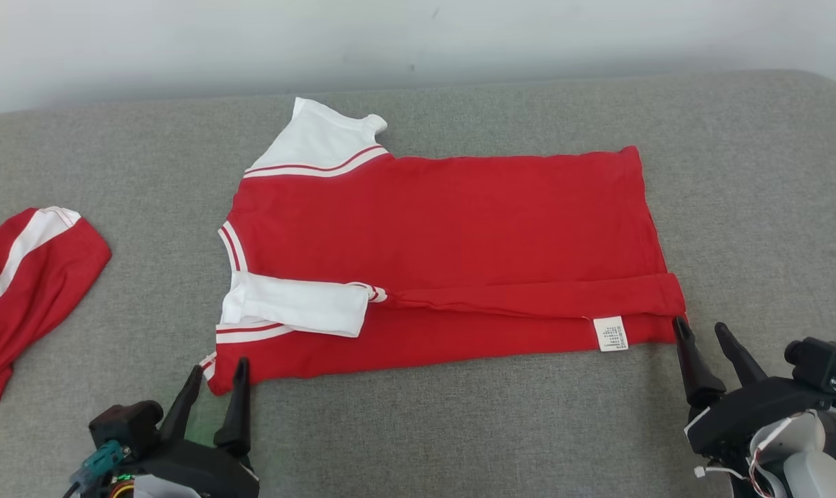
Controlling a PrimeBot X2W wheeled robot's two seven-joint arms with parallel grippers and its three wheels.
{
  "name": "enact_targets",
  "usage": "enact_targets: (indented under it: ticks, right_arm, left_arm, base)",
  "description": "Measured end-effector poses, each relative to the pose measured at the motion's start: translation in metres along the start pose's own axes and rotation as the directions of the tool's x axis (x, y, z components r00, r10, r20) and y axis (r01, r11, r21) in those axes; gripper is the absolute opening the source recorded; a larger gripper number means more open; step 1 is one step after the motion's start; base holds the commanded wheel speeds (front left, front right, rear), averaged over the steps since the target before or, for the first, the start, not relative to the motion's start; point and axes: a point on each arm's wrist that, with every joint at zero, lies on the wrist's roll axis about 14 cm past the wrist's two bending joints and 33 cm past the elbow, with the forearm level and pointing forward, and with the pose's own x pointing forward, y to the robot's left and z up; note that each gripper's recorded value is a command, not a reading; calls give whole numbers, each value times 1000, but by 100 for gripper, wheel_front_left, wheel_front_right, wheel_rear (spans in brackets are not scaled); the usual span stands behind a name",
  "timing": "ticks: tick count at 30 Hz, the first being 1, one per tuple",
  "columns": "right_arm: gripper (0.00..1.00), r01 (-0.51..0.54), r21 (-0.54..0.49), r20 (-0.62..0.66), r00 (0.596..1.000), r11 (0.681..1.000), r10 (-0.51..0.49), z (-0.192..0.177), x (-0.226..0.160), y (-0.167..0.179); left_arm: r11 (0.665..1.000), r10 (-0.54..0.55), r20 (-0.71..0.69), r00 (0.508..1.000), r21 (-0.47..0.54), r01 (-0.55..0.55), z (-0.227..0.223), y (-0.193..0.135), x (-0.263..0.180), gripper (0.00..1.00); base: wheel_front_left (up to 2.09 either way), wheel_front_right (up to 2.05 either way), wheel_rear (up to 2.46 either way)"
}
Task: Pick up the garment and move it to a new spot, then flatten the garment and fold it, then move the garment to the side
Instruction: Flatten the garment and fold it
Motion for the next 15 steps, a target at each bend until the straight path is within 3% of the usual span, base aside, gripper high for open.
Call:
enact_targets:
  ticks: [4, 11, 12, 13, 14, 15]
  right_arm:
    - [100, 9, -23, -24, 1000, 1000, -9, -6, 9, -3]
    - [100, 39, -45, -91, 995, 998, -43, -25, 22, -12]
    - [40, 37, -46, -103, 994, 998, -42, -28, 24, -11]
    - [40, 32, -47, -108, 993, 998, -37, -31, 26, -8]
    - [0, 27, -45, -108, 994, 999, -32, -31, 28, -6]
    - [0, 23, -44, -107, 994, 999, -27, -32, 29, -4]
  left_arm:
    - [999, 13, -48, 999, 53, -10, -12, 9, 0, 100]
    - [998, 39, -87, 995, 59, -34, -24, 18, 5, 100]
    - [998, 37, -89, 995, 55, -32, -24, 18, 5, 100]
    - [998, 42, -90, 995, 50, -38, -24, 19, 6, 100]
    - [998, 42, -92, 995, 43, -38, -25, 19, 6, 82]
    - [999, 45, -93, 995, 33, -42, -25, 20, 7, 39]
  base:
    - [0, 0, 0]
    - [0, 0, 0]
    - [0, 0, 0]
    - [0, 0, 0]
    - [0, 0, 0]
    - [0, 0, 0]
